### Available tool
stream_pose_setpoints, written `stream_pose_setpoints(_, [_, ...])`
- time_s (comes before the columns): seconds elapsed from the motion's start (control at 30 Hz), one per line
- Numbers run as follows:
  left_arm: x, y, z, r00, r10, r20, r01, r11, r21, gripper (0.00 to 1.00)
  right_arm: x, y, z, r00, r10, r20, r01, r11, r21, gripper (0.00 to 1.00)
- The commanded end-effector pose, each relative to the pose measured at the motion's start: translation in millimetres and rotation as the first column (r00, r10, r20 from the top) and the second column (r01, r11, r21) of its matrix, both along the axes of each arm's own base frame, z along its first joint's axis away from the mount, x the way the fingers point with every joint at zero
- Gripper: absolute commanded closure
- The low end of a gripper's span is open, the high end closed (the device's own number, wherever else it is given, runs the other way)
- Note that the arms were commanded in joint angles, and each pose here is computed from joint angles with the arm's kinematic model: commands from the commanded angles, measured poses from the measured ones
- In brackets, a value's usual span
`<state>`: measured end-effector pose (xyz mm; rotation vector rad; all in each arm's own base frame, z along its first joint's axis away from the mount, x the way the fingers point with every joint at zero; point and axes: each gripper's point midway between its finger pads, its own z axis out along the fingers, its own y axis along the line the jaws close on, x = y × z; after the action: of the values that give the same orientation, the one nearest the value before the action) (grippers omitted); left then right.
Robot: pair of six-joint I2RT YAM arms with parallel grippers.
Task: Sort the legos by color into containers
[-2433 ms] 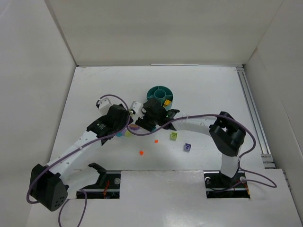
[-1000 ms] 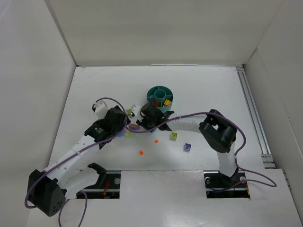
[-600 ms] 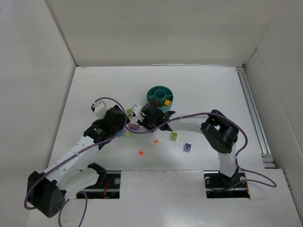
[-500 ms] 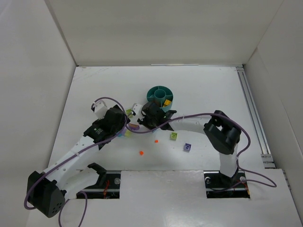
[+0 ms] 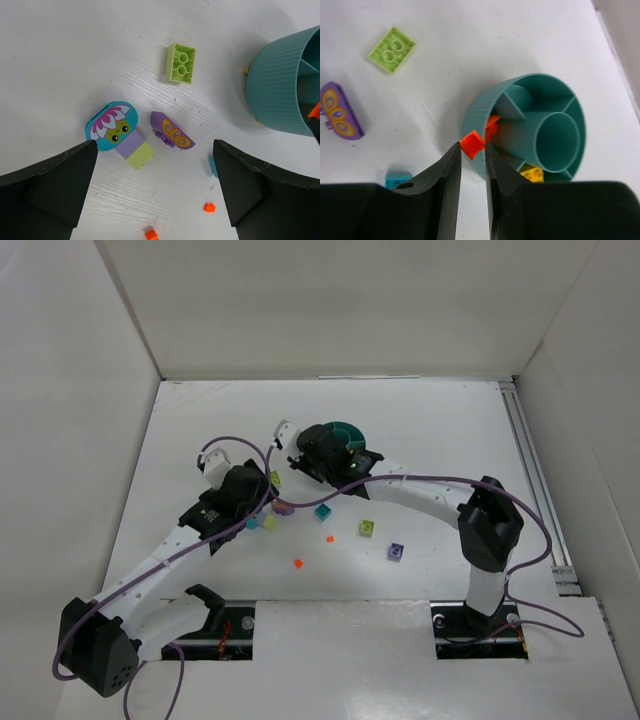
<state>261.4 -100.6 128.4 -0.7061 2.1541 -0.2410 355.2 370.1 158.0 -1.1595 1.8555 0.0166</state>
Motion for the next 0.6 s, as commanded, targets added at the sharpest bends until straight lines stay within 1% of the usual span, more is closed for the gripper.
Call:
stream_pose_setpoints(0.0, [2, -1, 2, 1.0, -0.024, 0.01, 0.023, 1.0, 0.017, 0.0, 24, -15, 21, 0.992, -0.099, 0.085, 0.103, 0.994, -0.044, 0.9])
stream_pose_setpoints(0.03, [5, -2, 7, 0.999, -0.029, 0.025, 0.029, 0.999, 0.015, 0.0, 31, -16, 22, 0.989, -0.115, 0.089, 0.119, 0.992, -0.048, 0.89])
stream_pose_setpoints(0.17, [6, -5, 5, 0.999, -0.046, 0.012, 0.046, 0.999, 0.022, 0.0, 43, -21, 23, 0.988, -0.128, 0.084, 0.133, 0.989, -0.057, 0.89])
stream_pose_setpoints(0.23, [6, -5, 3, 0.999, -0.046, 0.004, 0.046, 0.999, 0.026, 0.0, 46, -25, 12, 0.99, -0.124, 0.068, 0.13, 0.988, -0.085, 0.89])
stream_pose_setpoints(0.3, [6, -5, 0, 0.999, -0.046, -0.005, 0.046, 0.998, 0.031, 0.0, 52, -27, 12, 0.989, -0.129, 0.072, 0.136, 0.987, -0.091, 0.89])
stream_pose_setpoints(0.4, [6, -7, -3, 0.998, -0.058, -0.019, 0.059, 0.998, 0.038, 0.0, 58, -30, 14, 0.988, -0.134, 0.077, 0.141, 0.985, -0.096, 0.85])
stream_pose_setpoints(0.43, [9, -8, 2, 0.998, -0.058, -0.003, 0.058, 0.998, 0.029, 0.0, 59, -35, 7, 0.988, -0.142, 0.063, 0.149, 0.982, -0.116, 0.81])
stream_pose_setpoints(0.53, [8, -10, -1, 0.998, -0.065, -0.015, 0.065, 0.997, 0.028, 0.0, 59, -35, 9, 0.988, -0.142, 0.063, 0.149, 0.982, -0.117, 0.75])
stream_pose_setpoints(0.57, [8, -12, -4, 0.996, -0.079, -0.028, 0.08, 0.996, 0.032, 0.0, 59, -34, 9, 0.989, -0.135, 0.058, 0.141, 0.983, -0.113, 0.7])
